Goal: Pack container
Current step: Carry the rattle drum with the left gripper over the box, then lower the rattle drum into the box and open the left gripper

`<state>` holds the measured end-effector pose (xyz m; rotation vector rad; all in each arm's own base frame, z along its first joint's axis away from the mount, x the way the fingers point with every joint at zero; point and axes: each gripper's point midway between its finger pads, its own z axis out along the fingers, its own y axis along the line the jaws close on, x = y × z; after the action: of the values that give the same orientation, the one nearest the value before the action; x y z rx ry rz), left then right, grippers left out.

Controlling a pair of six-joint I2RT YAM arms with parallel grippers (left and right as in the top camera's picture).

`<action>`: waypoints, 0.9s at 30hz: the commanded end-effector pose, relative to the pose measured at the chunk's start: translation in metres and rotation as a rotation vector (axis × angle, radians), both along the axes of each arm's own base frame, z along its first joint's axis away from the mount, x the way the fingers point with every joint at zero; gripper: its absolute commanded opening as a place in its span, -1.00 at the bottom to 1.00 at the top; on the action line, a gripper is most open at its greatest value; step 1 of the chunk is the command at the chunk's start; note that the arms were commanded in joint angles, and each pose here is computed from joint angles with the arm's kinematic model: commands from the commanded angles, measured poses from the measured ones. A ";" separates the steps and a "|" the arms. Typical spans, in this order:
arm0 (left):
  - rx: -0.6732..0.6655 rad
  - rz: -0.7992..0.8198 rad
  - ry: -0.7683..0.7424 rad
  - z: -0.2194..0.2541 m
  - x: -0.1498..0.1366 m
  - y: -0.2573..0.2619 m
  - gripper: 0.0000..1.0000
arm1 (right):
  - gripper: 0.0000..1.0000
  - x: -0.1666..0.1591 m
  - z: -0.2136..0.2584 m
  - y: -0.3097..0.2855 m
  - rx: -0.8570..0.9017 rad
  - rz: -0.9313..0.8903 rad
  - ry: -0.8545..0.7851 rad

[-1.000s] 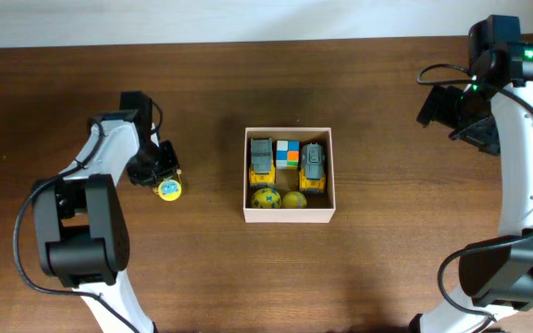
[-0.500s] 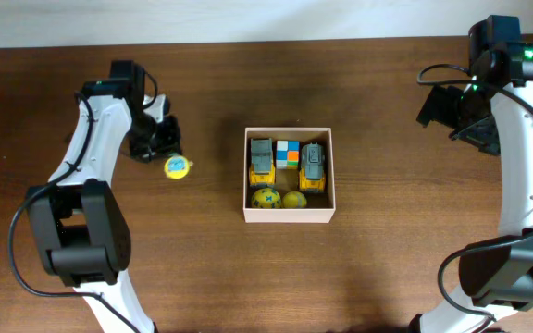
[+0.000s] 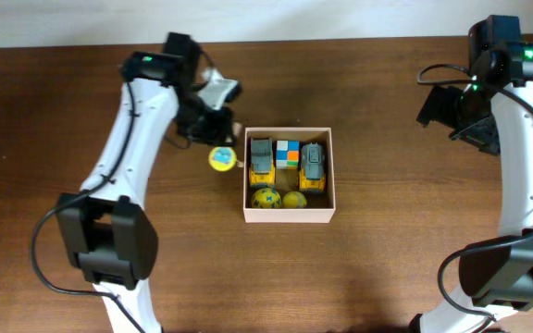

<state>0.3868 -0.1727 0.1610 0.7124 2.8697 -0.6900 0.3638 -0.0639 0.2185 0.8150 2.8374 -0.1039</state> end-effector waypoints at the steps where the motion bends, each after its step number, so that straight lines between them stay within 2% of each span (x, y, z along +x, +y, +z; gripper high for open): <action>1: -0.013 -0.183 -0.064 0.007 -0.011 -0.029 -0.80 | 0.98 0.000 0.008 -0.003 -0.012 -0.006 -0.024; 8: 0.109 -0.347 -0.081 -0.003 -0.040 -0.056 -0.80 | 0.98 0.000 0.008 -0.003 -0.012 -0.006 -0.024; 15: 0.128 -0.646 -0.156 -0.005 -0.073 -0.094 -0.81 | 0.97 0.000 0.008 -0.003 -0.012 -0.006 -0.024; 19: 0.193 -0.686 -0.193 -0.009 -0.072 -0.096 -0.79 | 0.98 0.000 0.008 -0.003 -0.012 -0.006 -0.024; 27: 0.185 -0.751 -0.231 -0.009 -0.072 -0.101 -0.78 | 0.98 0.000 0.008 -0.003 -0.012 -0.006 -0.024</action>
<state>0.3115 -0.2726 0.1520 1.7379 2.4856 -0.3804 0.3638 -0.0639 0.2185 0.8155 2.8372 -0.1039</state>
